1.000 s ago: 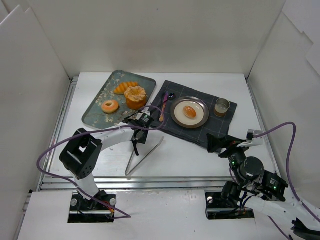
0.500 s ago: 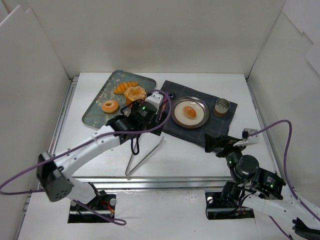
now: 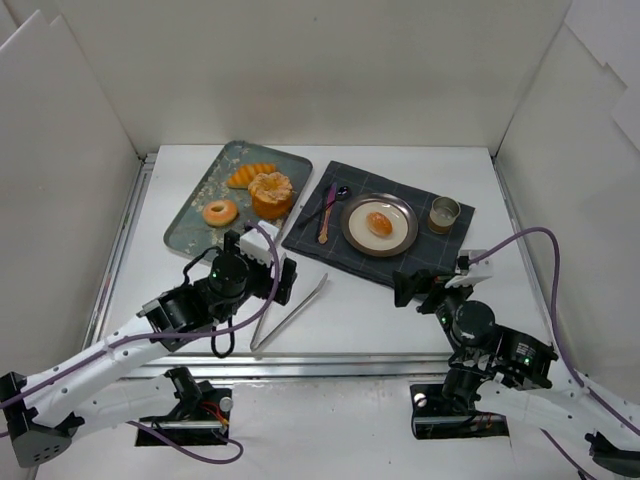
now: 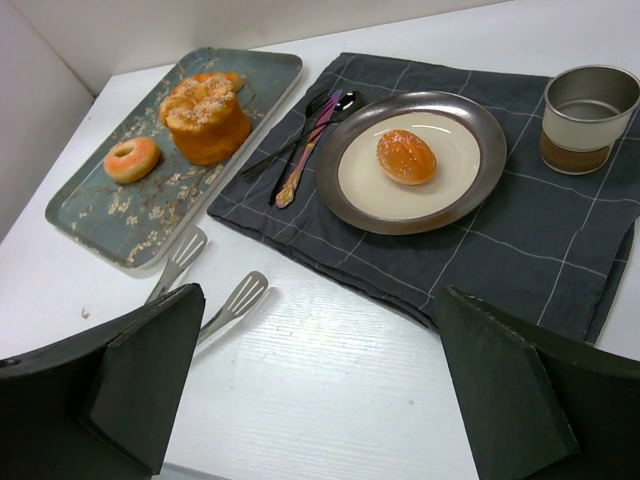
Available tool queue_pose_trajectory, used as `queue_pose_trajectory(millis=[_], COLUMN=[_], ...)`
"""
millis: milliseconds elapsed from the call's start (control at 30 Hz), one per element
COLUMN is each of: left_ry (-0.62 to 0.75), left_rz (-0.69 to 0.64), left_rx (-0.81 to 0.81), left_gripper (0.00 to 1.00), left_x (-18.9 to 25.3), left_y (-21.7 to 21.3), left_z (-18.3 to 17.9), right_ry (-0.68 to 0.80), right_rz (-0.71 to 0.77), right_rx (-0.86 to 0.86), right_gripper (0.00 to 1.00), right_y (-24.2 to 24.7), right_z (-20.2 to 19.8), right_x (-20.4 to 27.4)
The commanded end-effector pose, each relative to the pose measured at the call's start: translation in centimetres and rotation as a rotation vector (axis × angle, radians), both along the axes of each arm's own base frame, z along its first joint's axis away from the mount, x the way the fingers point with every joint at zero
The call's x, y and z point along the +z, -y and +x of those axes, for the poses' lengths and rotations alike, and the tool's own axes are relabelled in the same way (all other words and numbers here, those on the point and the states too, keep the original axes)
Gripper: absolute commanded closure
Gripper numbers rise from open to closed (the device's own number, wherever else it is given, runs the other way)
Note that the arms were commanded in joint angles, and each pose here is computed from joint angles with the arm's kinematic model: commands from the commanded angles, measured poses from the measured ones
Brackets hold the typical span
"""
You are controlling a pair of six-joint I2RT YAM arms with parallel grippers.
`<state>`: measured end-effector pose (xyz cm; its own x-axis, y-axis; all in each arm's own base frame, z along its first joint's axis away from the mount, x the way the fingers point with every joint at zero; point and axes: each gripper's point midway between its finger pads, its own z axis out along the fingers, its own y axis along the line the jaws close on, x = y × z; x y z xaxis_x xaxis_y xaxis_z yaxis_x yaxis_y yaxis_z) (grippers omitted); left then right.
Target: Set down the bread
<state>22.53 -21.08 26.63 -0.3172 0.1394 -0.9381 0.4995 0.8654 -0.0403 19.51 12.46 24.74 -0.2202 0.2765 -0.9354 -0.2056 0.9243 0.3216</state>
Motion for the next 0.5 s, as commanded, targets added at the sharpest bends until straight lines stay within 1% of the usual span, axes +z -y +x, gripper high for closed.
queue_pose_trajectory(millis=[0,167,267,333,467], left_ry=[0.069,0.105,0.113,0.109,0.098], left_rz=[-0.044,-0.094,-0.094,-0.069,-0.052], left_rx=[0.011,-0.009,-0.009,0.009,0.002], left_gripper=[0.0,0.0,0.0,0.0,0.0], left_x=[0.7,1.4,1.0,0.4,0.1], left_y=[0.1,-0.9,-1.4,-1.8,-1.4], left_z=[0.5,-0.6,-0.9,-0.7,-0.6], right_ry=[0.025,0.001,-0.009,-0.006,-0.003], right_rz=[0.032,-0.006,-0.019,-0.017,-0.024], right_rx=[0.013,0.042,0.056,0.073,0.089], right_gripper=[0.02,0.02,0.02,0.02,0.02], right_y=[-1.2,-2.6,-3.1,-3.5,-4.0], right_z=[0.5,0.8,0.9,0.9,0.9], right_x=[2.3,1.8,1.5,1.5,1.4])
